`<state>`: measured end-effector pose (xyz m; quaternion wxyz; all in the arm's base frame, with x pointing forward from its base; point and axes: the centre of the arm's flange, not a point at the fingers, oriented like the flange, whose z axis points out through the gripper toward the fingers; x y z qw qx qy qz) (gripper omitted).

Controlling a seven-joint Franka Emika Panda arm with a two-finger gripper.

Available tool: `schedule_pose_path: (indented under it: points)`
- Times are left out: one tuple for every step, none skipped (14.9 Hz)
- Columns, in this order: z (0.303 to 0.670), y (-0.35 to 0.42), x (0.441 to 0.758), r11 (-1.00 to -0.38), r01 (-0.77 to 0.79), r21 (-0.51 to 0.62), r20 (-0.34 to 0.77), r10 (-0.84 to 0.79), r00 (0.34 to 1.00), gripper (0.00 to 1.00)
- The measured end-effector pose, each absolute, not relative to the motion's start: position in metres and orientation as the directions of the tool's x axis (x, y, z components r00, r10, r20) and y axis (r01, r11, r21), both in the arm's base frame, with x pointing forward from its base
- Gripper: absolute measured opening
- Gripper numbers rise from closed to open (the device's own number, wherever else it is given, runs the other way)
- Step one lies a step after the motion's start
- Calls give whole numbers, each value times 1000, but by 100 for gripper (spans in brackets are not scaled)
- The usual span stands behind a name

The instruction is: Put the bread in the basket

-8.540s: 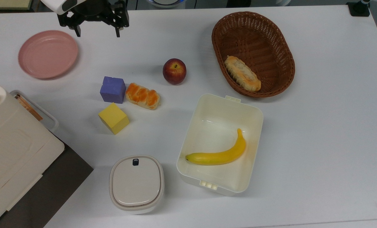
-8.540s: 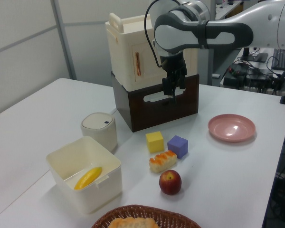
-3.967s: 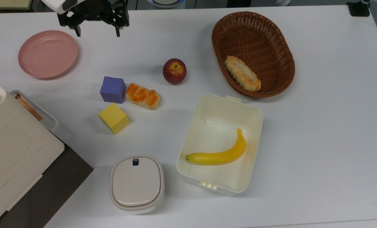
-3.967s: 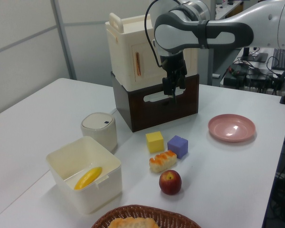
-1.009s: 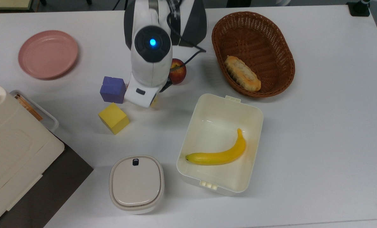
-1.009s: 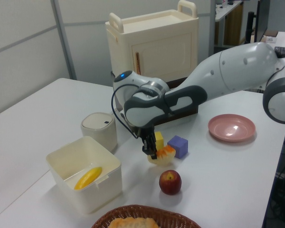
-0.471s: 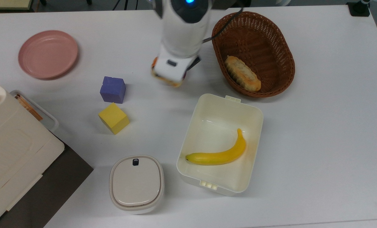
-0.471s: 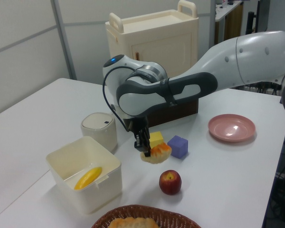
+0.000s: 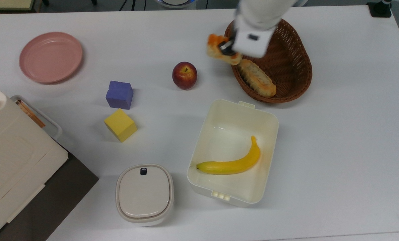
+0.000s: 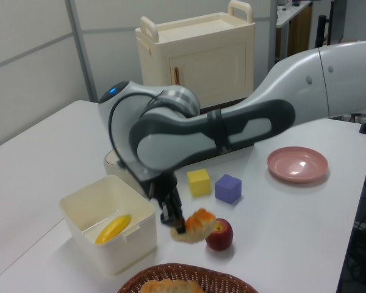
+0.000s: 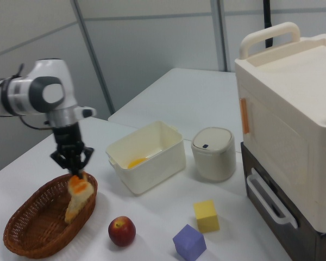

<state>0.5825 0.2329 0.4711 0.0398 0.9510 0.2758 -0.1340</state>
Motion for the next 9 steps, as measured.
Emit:
schedule_pose_path:
  points:
    - [471, 253, 574, -845, 535, 11, -277, 512, 813, 11]
    - [471, 271, 566, -848, 529, 23, -276, 503, 819, 19]
    - [471, 284, 560, -860, 509, 36, -275, 482, 832, 27]
    - [471, 292, 555, -875, 482, 49, -272, 453, 849, 37]
    - [472, 295, 554, -886, 461, 57, -269, 431, 861, 48]
    - [473, 293, 554, -894, 444, 62, -266, 414, 871, 59]
    - [475, 289, 557, -900, 431, 65, -262, 401, 878, 70]
    - [478, 282, 560, -906, 418, 68, -258, 389, 884, 81]
    - [480, 274, 563, -912, 404, 70, -254, 376, 891, 89]
